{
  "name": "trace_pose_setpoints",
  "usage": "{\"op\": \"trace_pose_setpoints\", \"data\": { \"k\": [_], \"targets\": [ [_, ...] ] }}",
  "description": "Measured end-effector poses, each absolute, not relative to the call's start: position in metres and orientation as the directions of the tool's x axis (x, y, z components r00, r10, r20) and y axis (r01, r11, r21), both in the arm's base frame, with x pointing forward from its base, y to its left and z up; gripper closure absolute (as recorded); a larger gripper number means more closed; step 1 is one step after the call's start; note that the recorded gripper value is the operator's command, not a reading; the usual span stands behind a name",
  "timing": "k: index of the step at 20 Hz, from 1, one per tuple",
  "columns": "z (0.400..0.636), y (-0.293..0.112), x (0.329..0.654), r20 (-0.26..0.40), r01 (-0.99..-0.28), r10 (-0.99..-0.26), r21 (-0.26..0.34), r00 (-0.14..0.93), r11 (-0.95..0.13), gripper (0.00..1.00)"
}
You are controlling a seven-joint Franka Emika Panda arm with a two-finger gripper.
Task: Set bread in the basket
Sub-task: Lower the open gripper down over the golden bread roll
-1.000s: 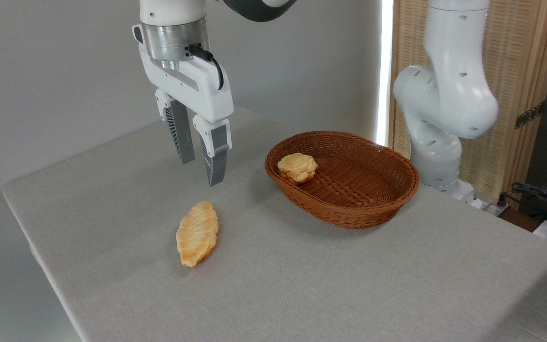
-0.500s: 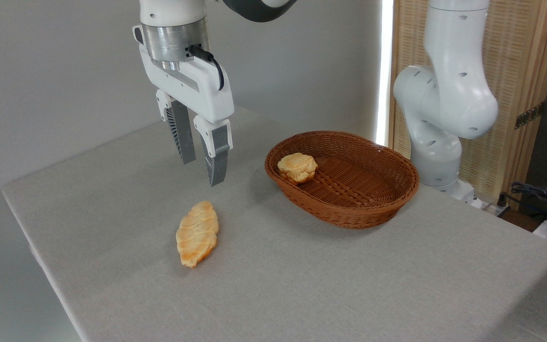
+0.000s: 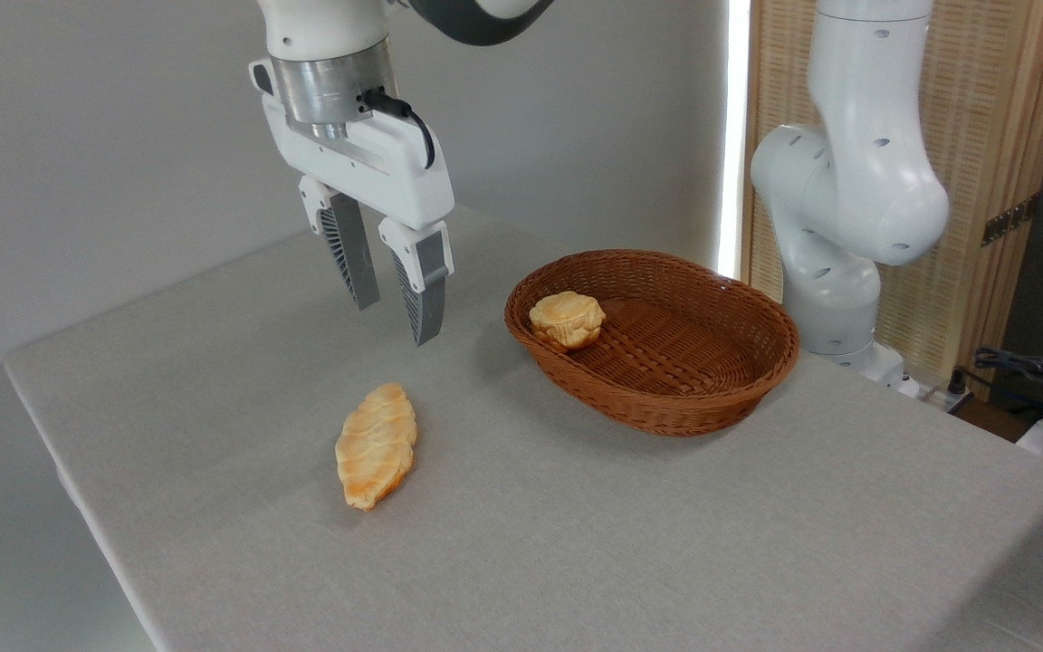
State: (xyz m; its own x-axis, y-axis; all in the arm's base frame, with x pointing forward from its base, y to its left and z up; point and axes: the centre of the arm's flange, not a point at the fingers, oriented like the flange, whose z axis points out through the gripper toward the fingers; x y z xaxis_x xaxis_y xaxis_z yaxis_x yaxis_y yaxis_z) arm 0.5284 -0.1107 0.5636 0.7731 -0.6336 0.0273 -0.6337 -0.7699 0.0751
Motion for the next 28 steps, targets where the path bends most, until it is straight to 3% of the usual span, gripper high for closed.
{"op": "trace_pose_setpoints", "data": {
  "k": [6,9,15,28],
  "targets": [
    [0.536,-0.146,0.541,0.035,-0.414,-0.413,0.087,0.91,-0.906,0.0],
    [0.521,-0.158,0.549,0.034,-0.338,-0.336,0.086,0.941,-0.937,0.0],
    [0.493,-0.163,0.563,0.024,-0.315,-0.314,0.081,0.949,-0.945,0.0],
    [0.427,-0.164,0.574,-0.064,-0.302,-0.307,0.076,0.95,-0.95,0.0]
  ]
}}
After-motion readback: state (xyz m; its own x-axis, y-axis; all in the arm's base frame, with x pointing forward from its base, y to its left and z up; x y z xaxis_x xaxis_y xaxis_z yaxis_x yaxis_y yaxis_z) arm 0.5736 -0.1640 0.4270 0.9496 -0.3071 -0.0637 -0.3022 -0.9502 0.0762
